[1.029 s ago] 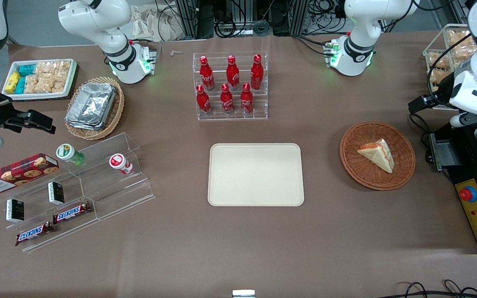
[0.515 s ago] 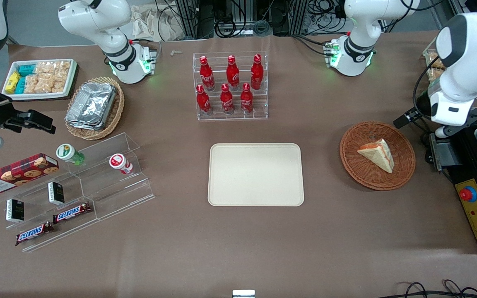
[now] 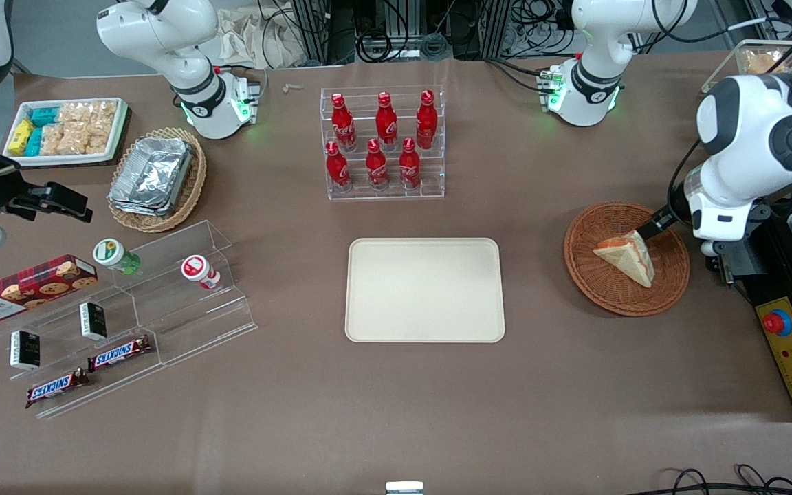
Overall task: Place sandwich from basket to tray
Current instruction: 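Lower the open left gripper onto the wrapped sandwich in the basket, then close the left gripper on the sandwich's wrapped edge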
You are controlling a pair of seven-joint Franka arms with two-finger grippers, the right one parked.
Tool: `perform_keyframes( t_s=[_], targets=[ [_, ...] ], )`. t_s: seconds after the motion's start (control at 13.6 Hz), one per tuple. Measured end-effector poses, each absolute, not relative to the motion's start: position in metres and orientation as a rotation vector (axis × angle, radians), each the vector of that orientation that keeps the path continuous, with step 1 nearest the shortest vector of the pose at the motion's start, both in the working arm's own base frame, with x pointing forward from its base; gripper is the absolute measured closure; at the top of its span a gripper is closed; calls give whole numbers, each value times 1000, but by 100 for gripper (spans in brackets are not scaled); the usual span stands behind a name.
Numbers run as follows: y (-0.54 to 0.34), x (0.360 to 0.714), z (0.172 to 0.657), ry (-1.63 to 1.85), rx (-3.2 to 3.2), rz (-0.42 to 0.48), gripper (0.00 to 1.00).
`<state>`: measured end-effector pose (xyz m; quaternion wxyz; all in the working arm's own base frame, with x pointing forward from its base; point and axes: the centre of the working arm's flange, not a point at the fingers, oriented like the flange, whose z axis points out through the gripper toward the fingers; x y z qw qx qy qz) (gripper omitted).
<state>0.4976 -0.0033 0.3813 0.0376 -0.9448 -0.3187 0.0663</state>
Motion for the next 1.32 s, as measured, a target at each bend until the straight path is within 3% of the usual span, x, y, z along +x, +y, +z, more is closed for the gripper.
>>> perform_keyframes(
  t_s=[1.32],
  targets=[
    [12,491,261,-1141,-2847,183,0]
  ],
)
